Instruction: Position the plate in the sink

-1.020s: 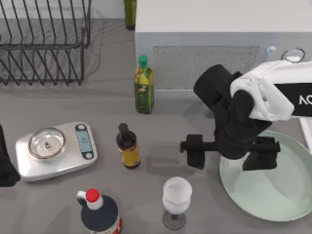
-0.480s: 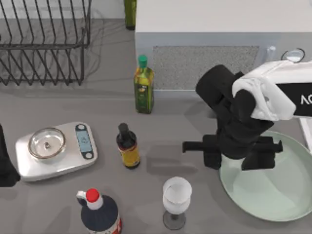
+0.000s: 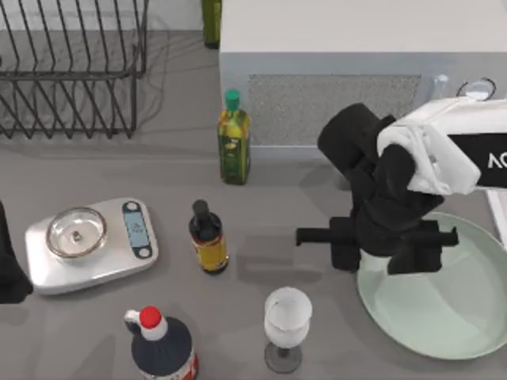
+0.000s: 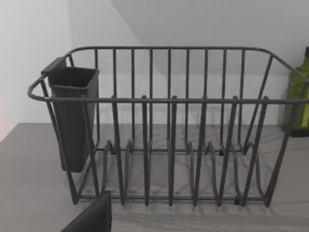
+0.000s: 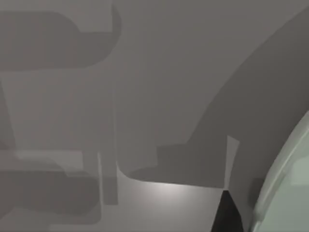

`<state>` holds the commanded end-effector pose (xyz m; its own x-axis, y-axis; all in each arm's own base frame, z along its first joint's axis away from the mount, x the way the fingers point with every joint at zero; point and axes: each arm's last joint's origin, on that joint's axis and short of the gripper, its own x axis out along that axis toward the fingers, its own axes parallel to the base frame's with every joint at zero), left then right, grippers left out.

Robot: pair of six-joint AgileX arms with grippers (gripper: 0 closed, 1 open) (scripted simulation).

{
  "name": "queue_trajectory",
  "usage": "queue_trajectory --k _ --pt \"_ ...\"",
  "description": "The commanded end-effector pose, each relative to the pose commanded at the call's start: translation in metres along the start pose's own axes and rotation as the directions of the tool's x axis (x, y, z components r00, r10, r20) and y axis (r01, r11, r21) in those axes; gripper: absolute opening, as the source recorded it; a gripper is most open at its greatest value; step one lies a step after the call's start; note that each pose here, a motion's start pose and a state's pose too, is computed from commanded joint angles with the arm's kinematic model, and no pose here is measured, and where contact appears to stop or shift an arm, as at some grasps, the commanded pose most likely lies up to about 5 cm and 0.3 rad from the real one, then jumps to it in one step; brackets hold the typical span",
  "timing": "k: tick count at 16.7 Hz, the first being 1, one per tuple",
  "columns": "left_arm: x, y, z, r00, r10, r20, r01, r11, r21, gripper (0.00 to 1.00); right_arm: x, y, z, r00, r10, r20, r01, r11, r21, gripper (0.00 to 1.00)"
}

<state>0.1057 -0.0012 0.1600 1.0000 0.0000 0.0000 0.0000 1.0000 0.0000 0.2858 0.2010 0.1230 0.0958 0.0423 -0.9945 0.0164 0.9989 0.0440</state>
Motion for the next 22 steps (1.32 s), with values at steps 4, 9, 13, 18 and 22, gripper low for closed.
queue_trajectory --k 4,9,13,18,22 --pt "0.0 0.0 0.0 1.0 0.0 0.0 0.0 1.0 0.0 1.0 -0.011 0.008 0.006 1.0 -0.005 -0.009 0.005 1.0 -0.004 0.0" --pt "0.0 0.0 0.0 1.0 0.0 0.0 0.0 1.0 0.0 1.0 -0.08 0.03 0.031 1.0 -0.013 -0.024 0.013 1.0 -0.011 0.0" --pt "0.0 0.0 0.0 1.0 0.0 0.0 0.0 1.0 0.0 1.0 -0.171 0.031 0.038 1.0 -0.013 -0.022 0.013 1.0 -0.008 0.0" --pt "0.0 0.0 0.0 1.0 0.0 0.0 0.0 1.0 0.0 1.0 -0.241 0.014 0.026 1.0 -0.002 -0.004 0.002 1.0 -0.001 0.0" --pt "0.0 0.0 0.0 1.0 0.0 0.0 0.0 1.0 0.0 1.0 -0.249 0.011 0.024 1.0 0.0 0.0 0.0 1.0 0.0 0.0"
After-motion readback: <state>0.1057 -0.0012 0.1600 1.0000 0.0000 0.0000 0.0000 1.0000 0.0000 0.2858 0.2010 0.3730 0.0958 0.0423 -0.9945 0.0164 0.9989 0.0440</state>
